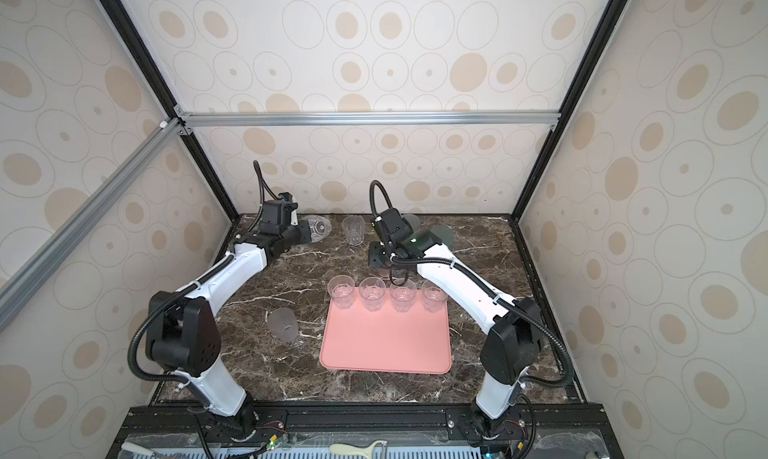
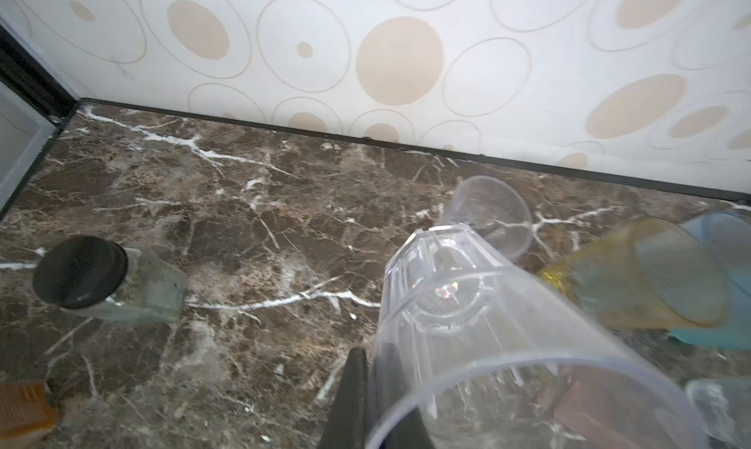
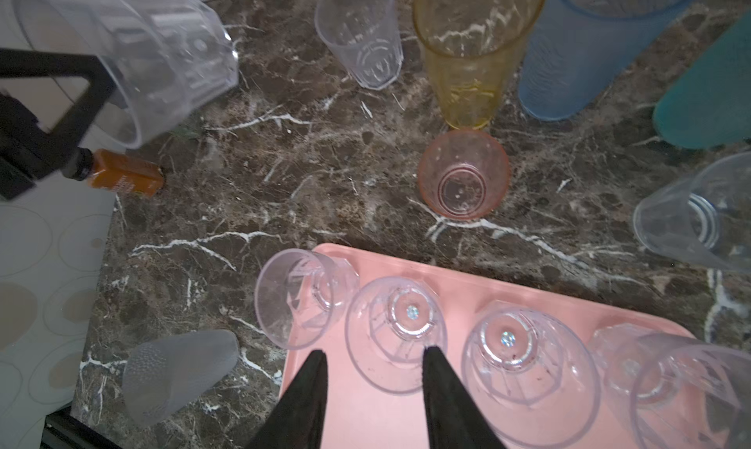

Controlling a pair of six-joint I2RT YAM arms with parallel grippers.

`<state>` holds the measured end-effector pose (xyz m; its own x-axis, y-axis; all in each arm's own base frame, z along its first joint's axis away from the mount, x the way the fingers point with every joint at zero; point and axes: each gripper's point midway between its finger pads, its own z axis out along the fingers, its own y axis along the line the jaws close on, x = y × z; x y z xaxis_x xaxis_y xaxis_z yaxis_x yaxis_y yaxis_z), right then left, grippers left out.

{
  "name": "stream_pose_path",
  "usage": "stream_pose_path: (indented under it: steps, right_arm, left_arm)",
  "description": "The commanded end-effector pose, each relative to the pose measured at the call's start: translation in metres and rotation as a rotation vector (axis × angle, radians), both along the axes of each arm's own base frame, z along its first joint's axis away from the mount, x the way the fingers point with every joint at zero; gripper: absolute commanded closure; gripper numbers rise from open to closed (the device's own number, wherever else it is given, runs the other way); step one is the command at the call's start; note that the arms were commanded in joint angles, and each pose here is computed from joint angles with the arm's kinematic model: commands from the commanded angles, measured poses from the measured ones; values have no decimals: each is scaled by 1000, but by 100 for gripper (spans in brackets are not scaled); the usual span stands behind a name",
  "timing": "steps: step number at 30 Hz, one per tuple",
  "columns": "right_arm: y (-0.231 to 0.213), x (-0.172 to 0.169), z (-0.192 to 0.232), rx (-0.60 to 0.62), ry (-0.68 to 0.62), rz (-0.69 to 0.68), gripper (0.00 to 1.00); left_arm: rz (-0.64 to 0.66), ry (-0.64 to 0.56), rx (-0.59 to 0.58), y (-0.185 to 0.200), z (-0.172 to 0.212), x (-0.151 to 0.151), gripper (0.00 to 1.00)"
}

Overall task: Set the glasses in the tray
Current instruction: 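Lift the glass with the left gripper toward the right gripper while the right reaches in, then grasp the glass with the right gripper and open the left gripper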

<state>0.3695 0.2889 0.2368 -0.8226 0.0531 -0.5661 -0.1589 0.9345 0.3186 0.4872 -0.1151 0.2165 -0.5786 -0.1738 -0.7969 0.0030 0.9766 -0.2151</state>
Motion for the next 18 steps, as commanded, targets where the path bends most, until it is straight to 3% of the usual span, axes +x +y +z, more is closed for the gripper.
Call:
stream_pose_path:
  steps: [1,8,18]
  right_arm:
    - [17,5,16,-59,-85,2,58]
    - [51,-4,38,-164,-199,77,57]
    - [56,-2,24,-345,-253,87,61]
  left_arm:
    - [-11,-37,-93,-28,9,-23,95]
    - [-67,-23,-173,-61,12,-75,96]
    - [-127,7,-254,-82,18,-108,96]
